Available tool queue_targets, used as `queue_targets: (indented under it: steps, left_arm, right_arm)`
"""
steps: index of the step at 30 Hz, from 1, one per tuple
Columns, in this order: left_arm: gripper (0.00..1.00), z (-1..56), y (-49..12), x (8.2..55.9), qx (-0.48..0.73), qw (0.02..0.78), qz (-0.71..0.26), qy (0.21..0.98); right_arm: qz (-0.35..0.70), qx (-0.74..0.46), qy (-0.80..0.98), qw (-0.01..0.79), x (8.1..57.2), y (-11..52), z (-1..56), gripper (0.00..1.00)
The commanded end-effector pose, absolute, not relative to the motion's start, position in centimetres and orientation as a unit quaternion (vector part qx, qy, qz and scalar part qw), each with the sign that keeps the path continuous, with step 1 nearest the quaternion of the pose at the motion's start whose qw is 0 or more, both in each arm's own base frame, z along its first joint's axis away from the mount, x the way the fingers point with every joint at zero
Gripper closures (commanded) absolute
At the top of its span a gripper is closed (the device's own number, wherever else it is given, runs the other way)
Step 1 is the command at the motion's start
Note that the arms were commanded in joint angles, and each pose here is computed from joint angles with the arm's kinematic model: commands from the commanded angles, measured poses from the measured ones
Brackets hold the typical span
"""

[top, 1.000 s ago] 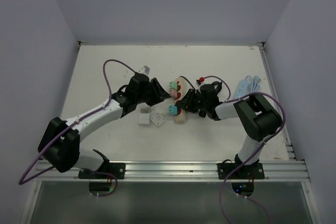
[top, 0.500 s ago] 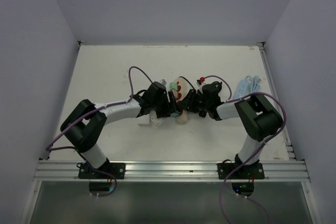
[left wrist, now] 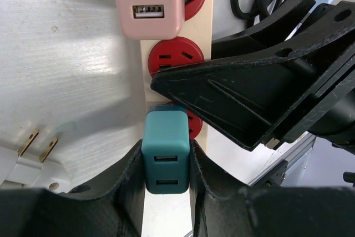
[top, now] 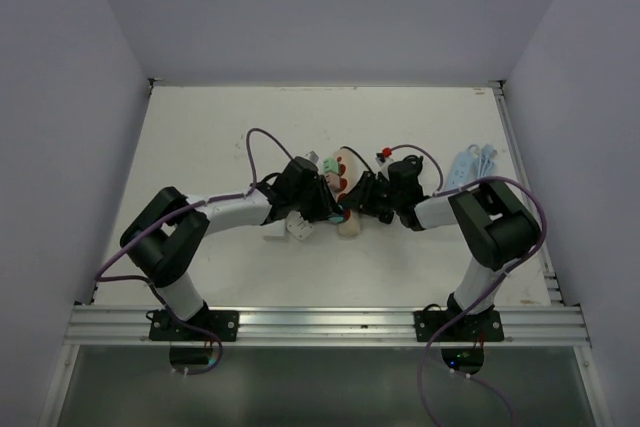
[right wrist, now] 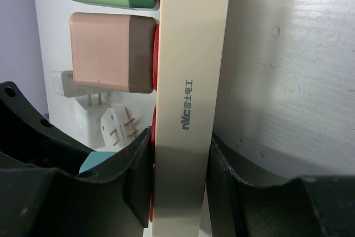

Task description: Pull the plug off the socket

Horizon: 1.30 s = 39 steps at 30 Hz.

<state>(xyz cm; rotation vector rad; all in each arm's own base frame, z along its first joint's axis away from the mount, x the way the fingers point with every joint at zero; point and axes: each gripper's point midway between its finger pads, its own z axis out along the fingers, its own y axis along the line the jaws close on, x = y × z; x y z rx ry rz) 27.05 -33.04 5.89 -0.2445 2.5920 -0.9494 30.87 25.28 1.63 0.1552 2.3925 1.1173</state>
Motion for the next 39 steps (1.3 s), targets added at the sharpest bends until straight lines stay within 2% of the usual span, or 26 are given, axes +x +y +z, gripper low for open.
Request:
queue_targets:
  steps: [1, 2, 4, 6, 12, 17, 24, 31, 39]
  left_arm:
    - [0.86, 7.6, -34.5, 28.5, -0.082, 0.221, -0.38, 0.895]
    - [0.89, 7.7, -34.6, 28.4, -0.081, 0.219, -0.386, 0.893]
    - [1.0, 7.6, -34.4, 28.1, -0.082, 0.219, -0.388, 0.891]
    - [1.0, 8.0, -34.2, 27.9, -0.083, 0.222, -0.39, 0.89]
    - [1.0, 8.2, -33.4, 27.3, -0.087, 0.227, -0.391, 0.888]
    - [1.0, 8.7, -33.4, 27.2, -0.092, 0.228, -0.397, 0.884]
    - [1.0, 9.4, -33.8, 27.5, -0.094, 0.232, -0.405, 0.88]
    - [1.0, 9.7, -33.9, 27.6, -0.104, 0.233, -0.405, 0.878]
    - [1.0, 9.3, -34.1, 27.4, -0.107, 0.228, -0.401, 0.881]
  right_arm:
    - [0.284, 0.059, 0.95, 0.119, 23.1, 20.3, -6.6, 0.62]
    - [0.286, 0.059, 0.948, 0.124, 23.3, 20.4, -6.2, 0.61]
    - [0.283, 0.052, 0.948, 0.133, 23.5, 20.3, -5.6, 0.52]
    - [0.28, 0.045, 0.947, 0.151, 24.0, 20.1, -4.2, 0.41]
    - [0.259, 0.049, 0.944, 0.198, 25.5, 19.2, -0.5, 0.3]
    - [0.248, 0.046, 0.935, 0.248, 25.8, 17.9, 3.2, 0.3]
    - [0.299, 0.024, 0.927, 0.226, 22.8, 18.8, 3.2, 0.36]
    - [0.35, -0.002, 0.909, 0.226, 22.0, 21.6, 3.9, 0.34]
    - [0.364, -0.032, 0.9, 0.239, 22.0, 22.5, 5.1, 0.3]
